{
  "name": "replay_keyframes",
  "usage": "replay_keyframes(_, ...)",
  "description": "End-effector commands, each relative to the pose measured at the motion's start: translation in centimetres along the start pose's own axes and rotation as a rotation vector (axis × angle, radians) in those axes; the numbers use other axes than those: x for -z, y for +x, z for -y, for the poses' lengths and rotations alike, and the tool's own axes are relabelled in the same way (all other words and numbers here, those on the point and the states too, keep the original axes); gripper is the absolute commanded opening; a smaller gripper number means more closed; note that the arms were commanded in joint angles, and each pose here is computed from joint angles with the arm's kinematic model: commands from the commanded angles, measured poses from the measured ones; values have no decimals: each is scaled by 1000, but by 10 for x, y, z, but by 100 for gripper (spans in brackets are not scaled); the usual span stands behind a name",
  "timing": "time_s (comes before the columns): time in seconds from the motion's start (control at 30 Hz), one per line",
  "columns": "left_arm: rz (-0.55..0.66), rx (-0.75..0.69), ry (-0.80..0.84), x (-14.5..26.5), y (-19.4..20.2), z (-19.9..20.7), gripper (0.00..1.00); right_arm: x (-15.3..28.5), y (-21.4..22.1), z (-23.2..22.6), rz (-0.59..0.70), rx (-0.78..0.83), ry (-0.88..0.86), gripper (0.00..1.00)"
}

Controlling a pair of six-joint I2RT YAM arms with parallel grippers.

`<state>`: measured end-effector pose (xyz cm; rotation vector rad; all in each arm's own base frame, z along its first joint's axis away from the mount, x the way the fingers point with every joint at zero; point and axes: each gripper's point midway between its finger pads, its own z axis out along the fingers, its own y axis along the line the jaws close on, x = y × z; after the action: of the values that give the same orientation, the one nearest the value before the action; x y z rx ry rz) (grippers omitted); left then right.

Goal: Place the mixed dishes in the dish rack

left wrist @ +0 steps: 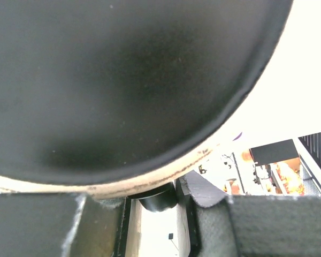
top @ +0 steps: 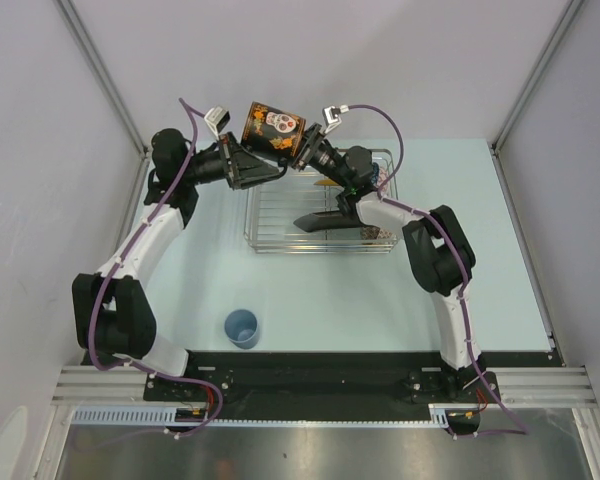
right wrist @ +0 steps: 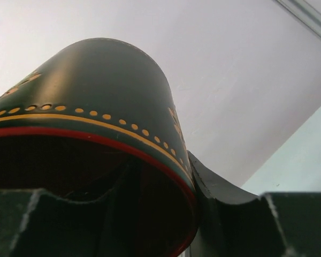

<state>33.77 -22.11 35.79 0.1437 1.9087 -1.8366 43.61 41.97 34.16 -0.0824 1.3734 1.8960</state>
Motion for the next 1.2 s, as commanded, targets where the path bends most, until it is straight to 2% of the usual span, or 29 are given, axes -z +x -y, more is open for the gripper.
replay_keyframes(0.0, 138, -341, 87, 4, -31, 54, 0, -4, 25, -63, -99, 70, -167, 45)
replay_keyframes(0.07, 141, -336, 77, 6, -32, 52, 0, -3, 22, -66, -92, 73, -174, 52)
replay_keyframes(0.1, 144, -344, 75, 7, -33, 51, 0, -2, 18, -65, -87, 77, -170, 68)
replay_keyframes(0.13, 149, -349, 71, 9, -34, 51, 0, -1, 17, -65, -85, 76, -167, 99)
replay_keyframes(0.47, 171, -370, 25, 17, -44, 47, 0, 11, 0, -67, -52, 83, -162, 100)
replay_keyframes(0.87, 215, -517, -77, 31, -68, 53, 0, 42, -22, -64, -85, 100, -93, 100)
replay_keyframes(1.07, 241, -535, -171, 34, -75, 35, 0, 61, -29, -70, -110, 135, -45, 100)
replay_keyframes(1.13, 245, -503, -257, 34, -76, 20, 0, 71, -41, -72, -96, 143, -33, 100)
replay_keyframes(1.17, 237, -551, -290, 34, -76, 14, 0, 74, -45, -77, -88, 152, -34, 100)
